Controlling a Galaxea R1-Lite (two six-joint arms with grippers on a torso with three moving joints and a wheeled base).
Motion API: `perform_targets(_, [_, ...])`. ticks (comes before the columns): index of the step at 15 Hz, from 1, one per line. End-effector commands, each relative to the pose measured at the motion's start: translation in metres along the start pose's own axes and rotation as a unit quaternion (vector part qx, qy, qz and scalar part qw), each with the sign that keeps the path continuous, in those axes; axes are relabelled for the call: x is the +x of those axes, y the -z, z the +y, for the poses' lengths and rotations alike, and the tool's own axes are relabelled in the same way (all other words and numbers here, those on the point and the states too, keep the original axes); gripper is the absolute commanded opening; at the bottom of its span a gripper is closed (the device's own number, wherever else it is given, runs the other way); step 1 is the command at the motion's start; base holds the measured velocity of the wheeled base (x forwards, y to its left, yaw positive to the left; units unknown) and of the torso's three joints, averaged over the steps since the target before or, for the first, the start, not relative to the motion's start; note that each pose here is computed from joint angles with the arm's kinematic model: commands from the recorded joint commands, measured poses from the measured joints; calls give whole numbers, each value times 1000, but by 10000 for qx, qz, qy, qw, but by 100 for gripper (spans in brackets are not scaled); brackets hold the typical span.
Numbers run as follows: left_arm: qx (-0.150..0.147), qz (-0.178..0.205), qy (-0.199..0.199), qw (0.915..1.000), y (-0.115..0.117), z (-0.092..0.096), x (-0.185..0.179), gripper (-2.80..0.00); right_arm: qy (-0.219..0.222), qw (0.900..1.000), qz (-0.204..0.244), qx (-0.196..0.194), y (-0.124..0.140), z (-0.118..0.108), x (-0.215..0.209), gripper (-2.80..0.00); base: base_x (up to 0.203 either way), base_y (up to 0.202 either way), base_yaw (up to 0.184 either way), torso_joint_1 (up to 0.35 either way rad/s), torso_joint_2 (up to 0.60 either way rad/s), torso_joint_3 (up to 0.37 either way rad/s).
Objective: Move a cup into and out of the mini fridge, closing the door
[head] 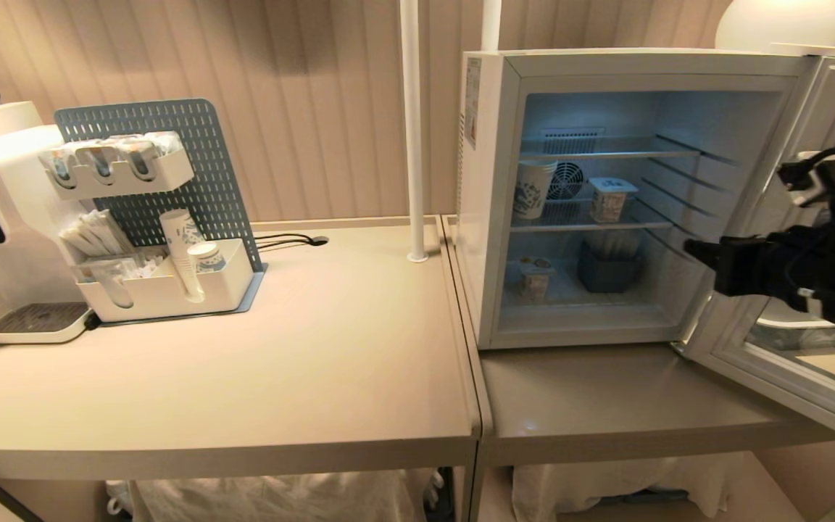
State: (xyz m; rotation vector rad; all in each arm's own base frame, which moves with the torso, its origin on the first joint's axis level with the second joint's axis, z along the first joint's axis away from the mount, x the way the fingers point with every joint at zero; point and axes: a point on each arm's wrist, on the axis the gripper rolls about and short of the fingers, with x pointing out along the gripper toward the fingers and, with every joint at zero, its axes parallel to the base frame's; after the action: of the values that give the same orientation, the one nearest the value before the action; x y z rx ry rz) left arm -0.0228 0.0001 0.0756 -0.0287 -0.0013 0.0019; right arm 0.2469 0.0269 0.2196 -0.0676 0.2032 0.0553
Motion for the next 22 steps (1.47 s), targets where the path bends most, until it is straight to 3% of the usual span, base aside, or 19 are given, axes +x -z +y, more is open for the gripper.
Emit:
perform_targets(1, [-2, 14, -6, 10000, 0, 0, 0, -280, 704, 9953, -642, 182, -15, -7, -70, -280, 0, 0, 0, 0, 0, 0])
perform_targets(3, [-2, 14, -3, 10000, 0, 0, 0, -280, 1665, 9813, -852, 461, -18, -4, -111, -280, 0, 0, 0, 0, 0, 0])
perform_targets(5, [-2, 14, 1, 10000, 0, 0, 0, -280, 2514, 9597, -1023, 729, -15, -1, -152, -280, 0, 0, 0, 0, 0, 0])
perform_targets(6, [-10, 14, -6, 10000, 0, 0, 0, -280, 2856, 9482, -1104, 850, -14, -4, -166, -280, 0, 0, 0, 0, 0, 0])
perform_targets(8, [-10, 14, -6, 10000, 0, 0, 0, -280, 3248, 9344, -1144, 909, -9, -16, -184, -280, 0, 0, 0, 0, 0, 0])
perform_targets(9, [-10, 14, -6, 10000, 0, 0, 0, -280, 3656, 9170, -1250, 993, -4, -25, -202, -280, 0, 0, 0, 0, 0, 0])
perform_targets(11, [-10, 14, -6, 10000, 0, 0, 0, -280, 4508, 8713, -1600, 1099, 11, -32, -248, -280, 0, 0, 0, 0, 0, 0])
perform_targets(12, [-10, 14, -5, 10000, 0, 0, 0, -280, 4678, 8584, -1800, 1091, 23, -29, -268, -280, 0, 0, 0, 0, 0, 0])
perform_targets(13, [-10, 14, -6, 10000, 0, 0, 0, -280, 4637, 8575, -1965, 1048, 36, -25, -282, -280, 0, 0, 0, 0, 0, 0])
perform_targets(14, [-6, 14, -6, 10000, 0, 0, 0, -280, 4410, 8703, -1971, 957, 49, -21, -285, -280, 0, 0, 0, 0, 0, 0])
perform_targets(16, [-10, 14, -6, 10000, 0, 0, 0, -280, 3209, 9254, -1590, 1244, 76, -19, -276, -280, 0, 0, 0, 0, 0, 0])
perform_targets(17, [-10, 14, -2, 10000, 0, 0, 0, -280, 2769, 9433, -1132, 1437, 93, -18, -271, -280, 0, 0, 0, 0, 0, 0])
perform_targets(18, [-10, 14, -6, 10000, 0, 0, 0, -280, 2515, 9523, -790, 1541, 116, -16, -268, -280, 0, 0, 0, 0, 0, 0])
perform_targets(21, [-2, 14, 1, 10000, 0, 0, 0, -280, 1894, 9614, -1374, 1450, 162, -11, -263, -280, 0, 0, 0, 0, 0, 0])
perform_targets(22, [-10, 14, -6, 10000, 0, 0, 0, -280, 1602, 9688, -1422, 1250, 177, -9, -250, -280, 0, 0, 0, 0, 0, 0])
